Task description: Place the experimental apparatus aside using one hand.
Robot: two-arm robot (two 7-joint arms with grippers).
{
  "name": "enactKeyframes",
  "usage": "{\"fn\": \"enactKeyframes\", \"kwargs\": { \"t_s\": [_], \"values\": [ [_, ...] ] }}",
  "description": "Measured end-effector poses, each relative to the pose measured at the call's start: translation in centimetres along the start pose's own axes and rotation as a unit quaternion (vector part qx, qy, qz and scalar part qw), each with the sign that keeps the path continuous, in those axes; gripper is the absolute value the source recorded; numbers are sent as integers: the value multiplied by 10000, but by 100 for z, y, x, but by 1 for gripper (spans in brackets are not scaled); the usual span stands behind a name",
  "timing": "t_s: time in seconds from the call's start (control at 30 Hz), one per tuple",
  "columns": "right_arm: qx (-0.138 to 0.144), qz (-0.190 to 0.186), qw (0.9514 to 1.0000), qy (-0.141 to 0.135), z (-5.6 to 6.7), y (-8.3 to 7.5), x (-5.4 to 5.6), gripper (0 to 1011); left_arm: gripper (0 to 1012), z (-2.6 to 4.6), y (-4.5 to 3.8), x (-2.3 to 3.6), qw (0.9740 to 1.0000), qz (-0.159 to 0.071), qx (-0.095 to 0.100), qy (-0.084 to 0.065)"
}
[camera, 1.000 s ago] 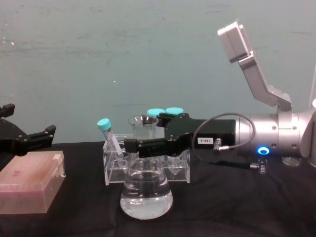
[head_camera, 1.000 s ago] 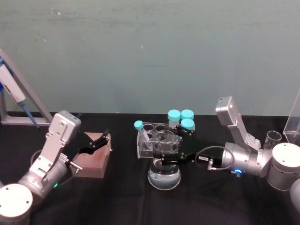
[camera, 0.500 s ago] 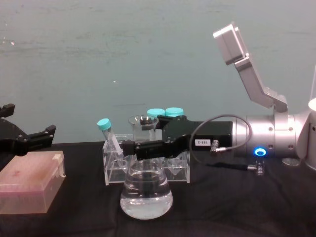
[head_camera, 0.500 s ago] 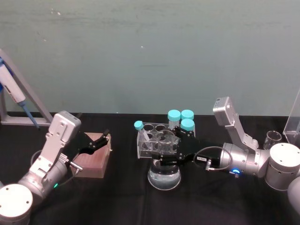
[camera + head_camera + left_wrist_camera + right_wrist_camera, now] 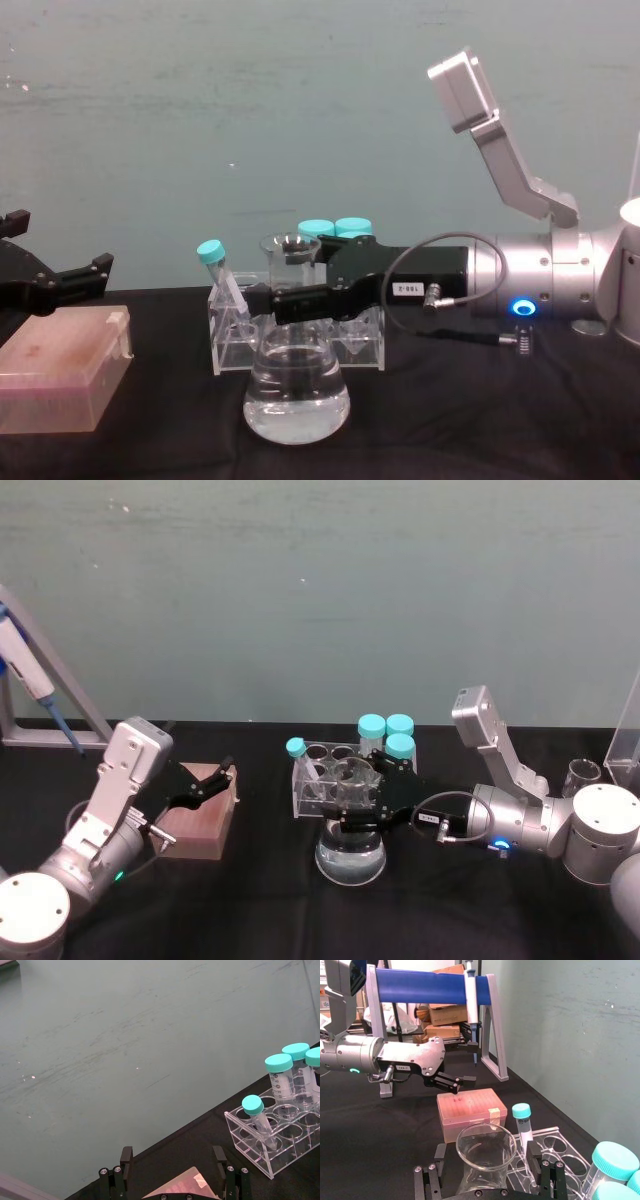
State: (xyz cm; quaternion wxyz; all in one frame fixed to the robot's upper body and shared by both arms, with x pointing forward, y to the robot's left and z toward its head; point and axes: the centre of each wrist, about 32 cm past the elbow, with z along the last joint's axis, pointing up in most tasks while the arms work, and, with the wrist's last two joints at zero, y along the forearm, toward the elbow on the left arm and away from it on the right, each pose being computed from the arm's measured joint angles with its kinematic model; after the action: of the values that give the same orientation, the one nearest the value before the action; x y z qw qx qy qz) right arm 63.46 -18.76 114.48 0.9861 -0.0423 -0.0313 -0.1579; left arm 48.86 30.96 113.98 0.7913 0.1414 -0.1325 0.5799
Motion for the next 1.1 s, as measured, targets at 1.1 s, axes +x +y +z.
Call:
{"fn": "enactKeyframes", "kwargs": {
  "t_s": [1.1],
  "values": [
    [3,0,10000,0,1,-1,-5,626,1000,0,0,0,10000,0,0,-1]
  ]
}}
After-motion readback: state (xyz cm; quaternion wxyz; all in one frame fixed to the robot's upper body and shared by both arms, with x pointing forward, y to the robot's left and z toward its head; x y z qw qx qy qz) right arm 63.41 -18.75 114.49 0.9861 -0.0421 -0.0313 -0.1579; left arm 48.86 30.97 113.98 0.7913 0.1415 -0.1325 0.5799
